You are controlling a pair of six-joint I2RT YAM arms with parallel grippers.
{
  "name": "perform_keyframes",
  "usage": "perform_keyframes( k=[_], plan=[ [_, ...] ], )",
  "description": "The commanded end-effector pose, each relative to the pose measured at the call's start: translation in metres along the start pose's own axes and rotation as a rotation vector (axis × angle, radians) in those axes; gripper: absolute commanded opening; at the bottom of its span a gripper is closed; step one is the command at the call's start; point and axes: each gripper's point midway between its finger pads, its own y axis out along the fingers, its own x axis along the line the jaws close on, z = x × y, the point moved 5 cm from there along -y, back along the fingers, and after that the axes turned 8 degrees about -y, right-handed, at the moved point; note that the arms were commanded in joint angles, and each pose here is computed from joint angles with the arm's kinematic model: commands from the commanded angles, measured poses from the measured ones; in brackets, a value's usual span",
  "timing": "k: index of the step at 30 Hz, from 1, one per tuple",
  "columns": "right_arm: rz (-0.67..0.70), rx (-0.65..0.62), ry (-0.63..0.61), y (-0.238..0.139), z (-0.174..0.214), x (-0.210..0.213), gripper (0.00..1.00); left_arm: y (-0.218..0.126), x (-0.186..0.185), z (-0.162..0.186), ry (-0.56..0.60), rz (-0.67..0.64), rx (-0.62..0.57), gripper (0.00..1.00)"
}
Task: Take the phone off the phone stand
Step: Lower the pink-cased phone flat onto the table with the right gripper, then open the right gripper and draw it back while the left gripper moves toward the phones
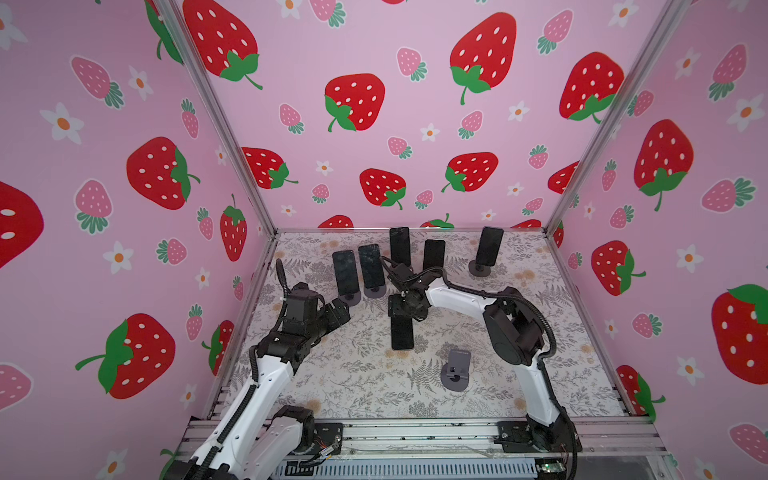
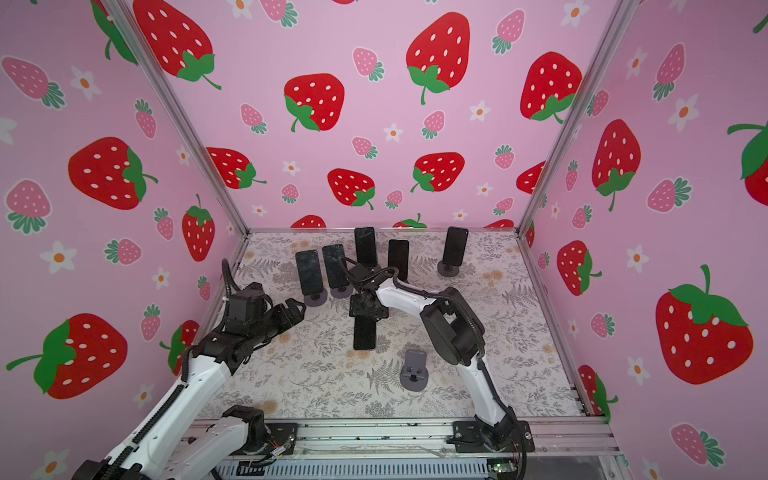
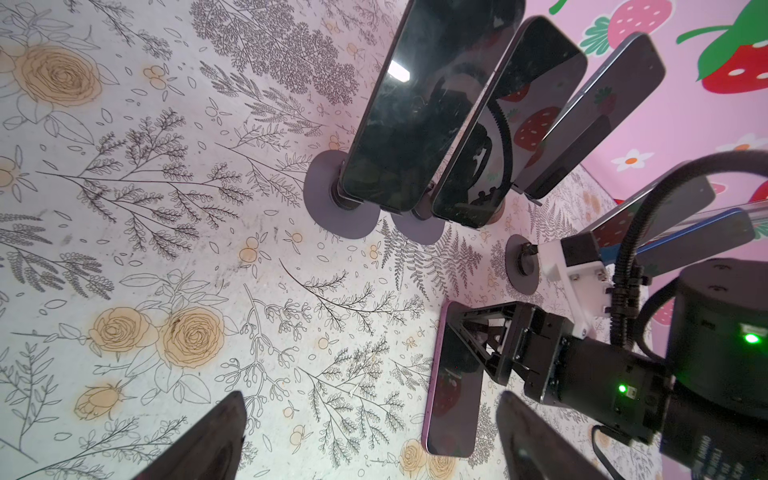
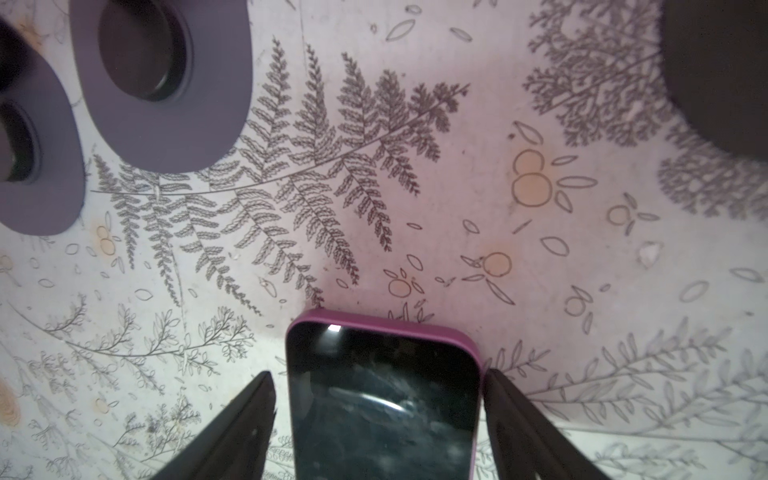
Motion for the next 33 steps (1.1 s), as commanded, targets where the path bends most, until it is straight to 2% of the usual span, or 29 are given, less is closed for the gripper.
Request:
perform_keyframes(
  k=[1, 5, 8, 13, 18, 20, 25, 29, 31, 33],
  plan=[
    [0.09, 0.072, 0.024, 0.003, 0.016, -0.022, 0.84, 0.0, -0.002, -0.002, -0.008, 0.005, -0.017, 0.95],
    [0.037, -0.04, 0.017, -0.041, -0.01, -0.009, 0.87, -0.002, -0.024, -0.007, 0.038, 0.116, -0.02, 0.95],
    [0.032, -0.139, 0.005, -0.079, -0.031, -0.004, 0.88, -0.009, -0.05, -0.006, 0.138, 0.199, -0.039, 0.95],
    [0.031, -0.279, 0.001, -0.135, -0.055, -0.016, 0.88, -0.016, -0.082, 0.002, 0.304, 0.213, -0.067, 0.95],
    [0.036, -0.399, -0.061, -0.166, -0.067, -0.046, 0.89, -0.015, -0.104, 0.01, 0.402, 0.239, -0.07, 0.95],
    [0.049, -0.446, -0.108, -0.176, -0.064, -0.063, 0.93, -0.015, -0.11, 0.017, 0.45, 0.245, -0.068, 0.95],
    [0.048, -0.639, -0.324, -0.212, -0.038, -0.088, 1.0, -0.014, -0.121, 0.025, 0.525, 0.276, -0.076, 0.95],
    [0.046, -0.727, -0.518, -0.233, -0.006, -0.096, 0.98, -0.008, -0.123, 0.031, 0.555, 0.293, -0.053, 0.95],
    [0.023, -0.749, -0.584, -0.237, 0.015, -0.1, 0.94, -0.003, -0.124, 0.037, 0.579, 0.308, -0.019, 0.95],
    [-0.018, -0.751, -0.63, -0.239, 0.035, -0.101, 0.95, 0.001, -0.125, 0.043, 0.582, 0.316, 0.018, 0.95]
  ],
)
